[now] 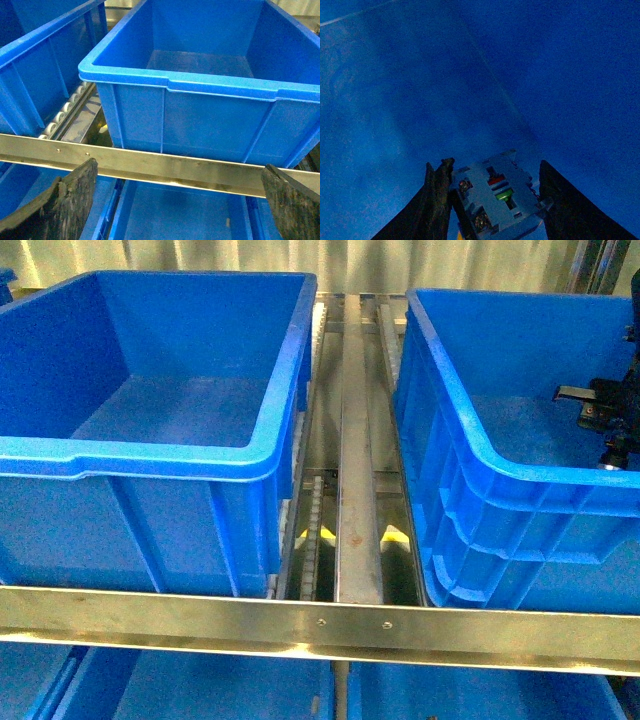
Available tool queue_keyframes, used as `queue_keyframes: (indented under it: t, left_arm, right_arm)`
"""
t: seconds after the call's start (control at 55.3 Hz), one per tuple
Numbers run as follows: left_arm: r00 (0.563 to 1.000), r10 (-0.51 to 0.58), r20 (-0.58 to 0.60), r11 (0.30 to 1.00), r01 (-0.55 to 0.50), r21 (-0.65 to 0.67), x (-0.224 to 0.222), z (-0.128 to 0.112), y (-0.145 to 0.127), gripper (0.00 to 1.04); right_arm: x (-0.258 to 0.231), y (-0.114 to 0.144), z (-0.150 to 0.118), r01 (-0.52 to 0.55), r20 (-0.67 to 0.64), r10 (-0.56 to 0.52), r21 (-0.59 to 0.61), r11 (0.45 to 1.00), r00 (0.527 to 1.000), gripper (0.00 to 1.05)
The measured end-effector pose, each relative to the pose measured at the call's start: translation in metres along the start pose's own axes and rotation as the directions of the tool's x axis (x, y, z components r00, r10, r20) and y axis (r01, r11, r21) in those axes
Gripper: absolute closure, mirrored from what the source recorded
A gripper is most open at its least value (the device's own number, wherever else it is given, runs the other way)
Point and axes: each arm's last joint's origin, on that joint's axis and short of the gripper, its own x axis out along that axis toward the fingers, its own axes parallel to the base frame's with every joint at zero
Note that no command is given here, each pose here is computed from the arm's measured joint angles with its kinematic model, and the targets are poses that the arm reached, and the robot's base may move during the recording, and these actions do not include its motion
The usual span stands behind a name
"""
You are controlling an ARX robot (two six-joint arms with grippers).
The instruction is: Pick red and yellow buttons and place in box
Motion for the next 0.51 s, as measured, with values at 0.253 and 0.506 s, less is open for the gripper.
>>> queue_keyframes:
  t: [0.253,0.506]
  left_arm:
    - [1.000,0.000,0.000,1.000,0.000,0.000,0.0000,0.0000,0.0000,0.08]
    - [1.000,0.000,0.000,1.000,0.000,0.000,0.0000,0.0000,0.0000,0.08]
  right_arm:
    - [0.0008,0.0006,0.0003,-0.013,0.001,0.013,0.006,1.000,1.000,0.45]
    - [-0.0048,-0.0015,-0.0026,-0.019,0.047,0.019,-0.013,1.000,0.999,0.10]
